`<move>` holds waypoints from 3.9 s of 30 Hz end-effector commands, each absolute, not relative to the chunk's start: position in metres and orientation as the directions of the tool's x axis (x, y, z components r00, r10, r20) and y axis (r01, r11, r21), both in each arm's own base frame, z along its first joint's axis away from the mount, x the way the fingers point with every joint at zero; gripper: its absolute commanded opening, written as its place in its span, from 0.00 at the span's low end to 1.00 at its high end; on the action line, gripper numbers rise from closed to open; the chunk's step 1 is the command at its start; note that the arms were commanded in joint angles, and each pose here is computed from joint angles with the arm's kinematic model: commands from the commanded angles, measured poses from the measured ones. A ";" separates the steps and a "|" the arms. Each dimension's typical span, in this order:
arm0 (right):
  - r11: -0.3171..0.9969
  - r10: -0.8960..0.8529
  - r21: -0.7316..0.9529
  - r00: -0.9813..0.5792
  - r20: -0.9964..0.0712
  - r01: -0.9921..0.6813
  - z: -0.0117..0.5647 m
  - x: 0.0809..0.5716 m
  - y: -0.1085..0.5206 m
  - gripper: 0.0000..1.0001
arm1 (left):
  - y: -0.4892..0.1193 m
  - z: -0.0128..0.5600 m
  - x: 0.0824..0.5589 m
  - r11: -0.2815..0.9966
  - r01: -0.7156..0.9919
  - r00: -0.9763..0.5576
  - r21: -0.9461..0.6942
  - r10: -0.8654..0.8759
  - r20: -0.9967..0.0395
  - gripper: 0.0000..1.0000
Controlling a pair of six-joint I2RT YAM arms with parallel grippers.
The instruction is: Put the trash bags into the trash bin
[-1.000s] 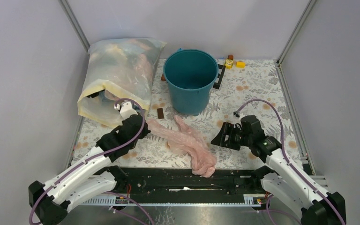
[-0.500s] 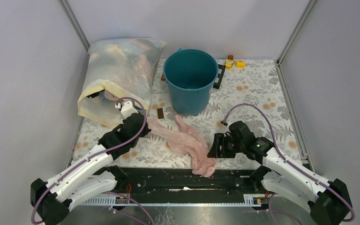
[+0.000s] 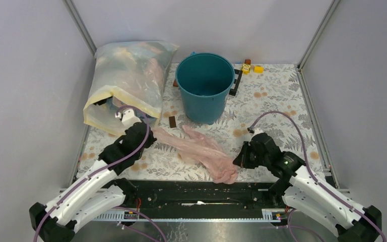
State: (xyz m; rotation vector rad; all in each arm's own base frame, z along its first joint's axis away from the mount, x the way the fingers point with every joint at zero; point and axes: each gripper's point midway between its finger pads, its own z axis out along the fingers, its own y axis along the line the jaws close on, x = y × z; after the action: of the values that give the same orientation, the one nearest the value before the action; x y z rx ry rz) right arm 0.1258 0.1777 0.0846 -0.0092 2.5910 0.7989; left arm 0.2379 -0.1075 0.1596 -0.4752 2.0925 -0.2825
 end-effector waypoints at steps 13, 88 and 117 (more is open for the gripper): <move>0.879 0.444 0.460 -0.569 -0.693 0.125 0.173 0.184 0.104 0.08 | -0.043 0.272 0.223 0.791 -0.289 -0.150 -0.539 -0.593 -0.791 0.00; 0.847 0.202 0.516 -0.820 -0.536 -0.128 0.111 0.159 0.175 0.02 | -0.333 0.103 0.078 0.681 0.637 -0.634 -0.360 0.199 -0.747 0.00; 0.631 0.075 0.714 -0.892 -0.446 -0.304 0.129 0.124 0.225 0.77 | -0.255 0.118 0.095 0.781 0.404 -0.710 -0.477 -0.061 -0.701 0.00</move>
State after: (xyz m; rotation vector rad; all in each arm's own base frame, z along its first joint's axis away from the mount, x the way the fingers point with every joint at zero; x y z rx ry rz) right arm 0.1399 0.2022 0.1261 -0.0533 2.4146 0.9809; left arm 0.0870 -0.2509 0.1140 0.3053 2.2556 -0.8121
